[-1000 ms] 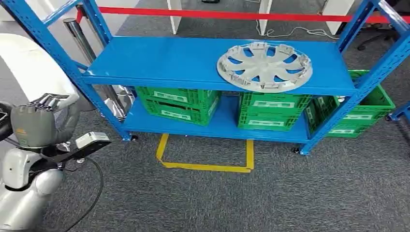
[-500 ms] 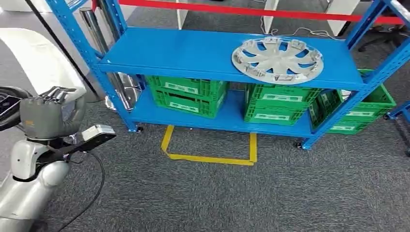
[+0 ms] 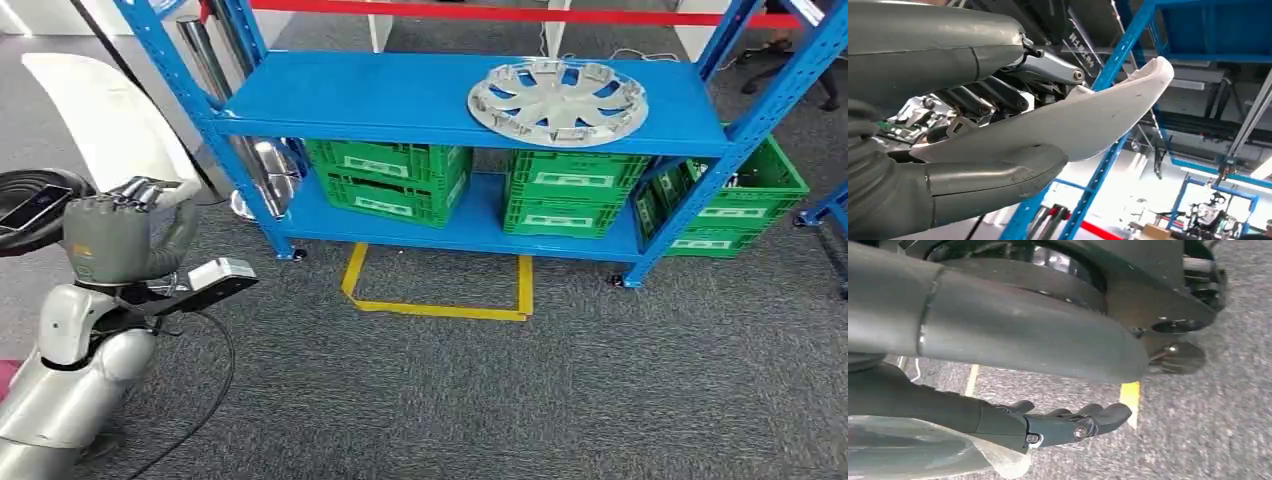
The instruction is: Take the parts from the cabinet and place them on the table.
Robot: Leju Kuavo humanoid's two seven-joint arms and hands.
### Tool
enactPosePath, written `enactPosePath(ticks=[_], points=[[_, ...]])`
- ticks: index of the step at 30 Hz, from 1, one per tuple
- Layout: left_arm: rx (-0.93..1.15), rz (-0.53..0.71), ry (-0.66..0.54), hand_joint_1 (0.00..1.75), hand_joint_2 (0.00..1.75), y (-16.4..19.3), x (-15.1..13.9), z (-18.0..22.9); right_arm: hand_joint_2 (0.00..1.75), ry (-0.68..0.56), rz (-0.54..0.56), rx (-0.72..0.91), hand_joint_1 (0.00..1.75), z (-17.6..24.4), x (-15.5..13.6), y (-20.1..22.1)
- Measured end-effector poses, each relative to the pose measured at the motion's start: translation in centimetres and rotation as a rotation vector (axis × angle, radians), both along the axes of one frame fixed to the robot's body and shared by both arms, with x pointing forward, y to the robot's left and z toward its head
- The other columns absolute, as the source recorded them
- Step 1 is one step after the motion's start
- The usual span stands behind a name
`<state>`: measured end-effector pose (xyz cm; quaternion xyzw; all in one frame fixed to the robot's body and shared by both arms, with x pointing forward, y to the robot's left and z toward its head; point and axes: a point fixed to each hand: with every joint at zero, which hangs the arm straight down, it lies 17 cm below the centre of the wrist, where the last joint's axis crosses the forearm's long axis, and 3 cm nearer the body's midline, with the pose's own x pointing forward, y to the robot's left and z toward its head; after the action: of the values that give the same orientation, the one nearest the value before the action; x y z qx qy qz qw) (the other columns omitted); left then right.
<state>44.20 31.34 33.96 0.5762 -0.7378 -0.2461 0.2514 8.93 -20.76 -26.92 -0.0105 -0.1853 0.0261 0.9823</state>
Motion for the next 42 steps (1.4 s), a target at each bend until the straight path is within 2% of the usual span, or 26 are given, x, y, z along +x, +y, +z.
enactPosePath(ticks=[16,18,22,24,26,28,31,34,42], points=[[-0.011,-0.01,0.004,1.75,1.75,-0.4,0.8,0.4,0.0,0.057,-0.004,-0.013,0.0,-0.3,-0.9,-0.3],[-0.011,-0.011,0.007,1.75,1.75,-0.5,0.9,0.3,0.0,0.119,-0.003,-0.018,0.0,-0.6,-1.8,-0.4],[-0.012,-0.032,-0.008,1.75,1.75,-1.6,2.1,1.7,0.0,0.39,0.05,-0.051,0.0,-1.1,-6.0,-0.7],[-0.01,-0.042,-0.011,1.75,1.75,-2.2,3.0,2.6,0.0,0.464,0.073,-0.068,0.0,-1.0,-7.0,-1.0],[-0.017,-0.036,0.007,1.75,1.75,-2.4,3.4,2.0,0.0,0.422,0.06,-0.1,0.0,-1.2,-6.5,-1.6],[-0.017,-0.027,0.023,1.75,1.75,-2.1,3.4,1.3,0.0,0.325,0.034,-0.147,0.0,-1.3,-5.0,-2.5],[-0.015,-0.007,0.048,1.75,1.75,-0.7,2.5,-0.3,0.0,0.055,0.036,-0.15,0.0,-0.5,-1.1,-2.5],[-0.008,0.002,0.065,1.75,1.75,0.3,1.4,-1.5,0.0,-0.087,0.044,-0.121,0.0,0.3,0.8,-1.8],[-0.004,0.018,0.038,1.75,1.75,1.6,0.2,-0.6,0.0,-0.112,0.044,-0.115,0.0,0.5,1.2,-1.7]])
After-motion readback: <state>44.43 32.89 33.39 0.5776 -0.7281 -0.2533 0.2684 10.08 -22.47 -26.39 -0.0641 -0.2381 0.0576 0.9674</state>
